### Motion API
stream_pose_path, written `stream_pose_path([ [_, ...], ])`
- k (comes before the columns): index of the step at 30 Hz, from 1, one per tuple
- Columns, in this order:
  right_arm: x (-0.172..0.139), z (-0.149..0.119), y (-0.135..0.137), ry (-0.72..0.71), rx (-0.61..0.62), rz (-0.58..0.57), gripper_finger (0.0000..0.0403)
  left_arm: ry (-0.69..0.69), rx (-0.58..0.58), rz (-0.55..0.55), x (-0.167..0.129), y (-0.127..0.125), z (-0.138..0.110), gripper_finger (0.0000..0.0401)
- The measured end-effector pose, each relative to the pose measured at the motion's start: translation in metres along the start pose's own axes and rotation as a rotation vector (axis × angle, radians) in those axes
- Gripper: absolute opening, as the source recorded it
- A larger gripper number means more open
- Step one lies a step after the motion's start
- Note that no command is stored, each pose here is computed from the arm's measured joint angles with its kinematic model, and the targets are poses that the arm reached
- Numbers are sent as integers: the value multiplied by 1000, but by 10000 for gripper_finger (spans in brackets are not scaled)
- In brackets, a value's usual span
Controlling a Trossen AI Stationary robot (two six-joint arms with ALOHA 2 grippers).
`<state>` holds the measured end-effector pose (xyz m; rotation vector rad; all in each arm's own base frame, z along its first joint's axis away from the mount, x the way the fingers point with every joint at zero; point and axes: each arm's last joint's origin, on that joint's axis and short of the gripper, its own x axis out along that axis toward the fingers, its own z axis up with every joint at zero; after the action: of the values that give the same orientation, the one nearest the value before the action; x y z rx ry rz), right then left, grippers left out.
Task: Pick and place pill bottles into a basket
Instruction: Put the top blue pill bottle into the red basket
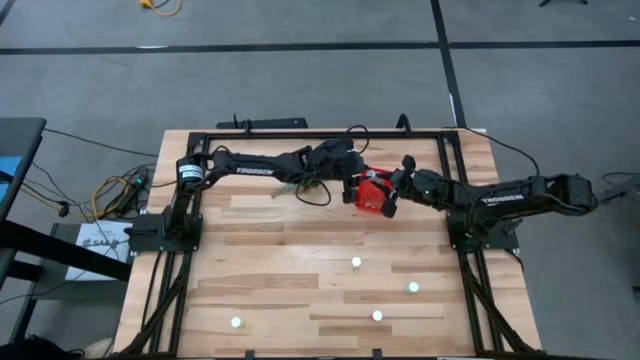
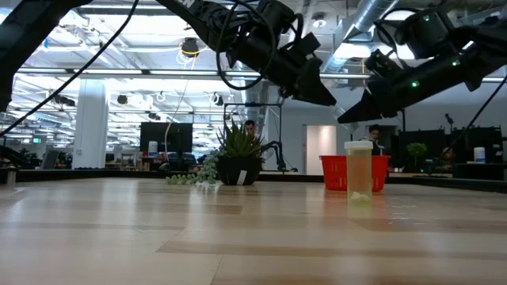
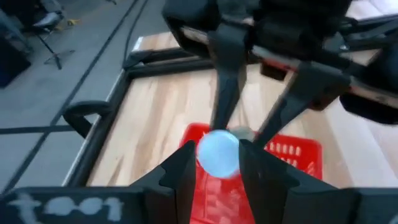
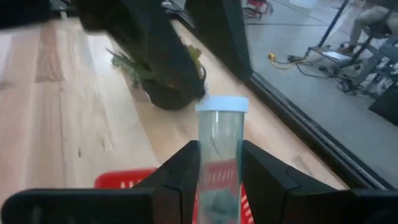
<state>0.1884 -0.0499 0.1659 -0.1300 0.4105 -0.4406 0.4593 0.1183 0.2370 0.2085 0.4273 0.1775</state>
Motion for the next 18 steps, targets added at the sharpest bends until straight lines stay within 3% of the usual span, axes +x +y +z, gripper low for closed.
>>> stream_pose_path([
  [6,0,-6,-4,-12,21,-1,103,-38,-10,42,-1,10,2,110],
  [18,12,-14,-14,6,57,-17,103,-108,-56,5,-2,23,4,110],
])
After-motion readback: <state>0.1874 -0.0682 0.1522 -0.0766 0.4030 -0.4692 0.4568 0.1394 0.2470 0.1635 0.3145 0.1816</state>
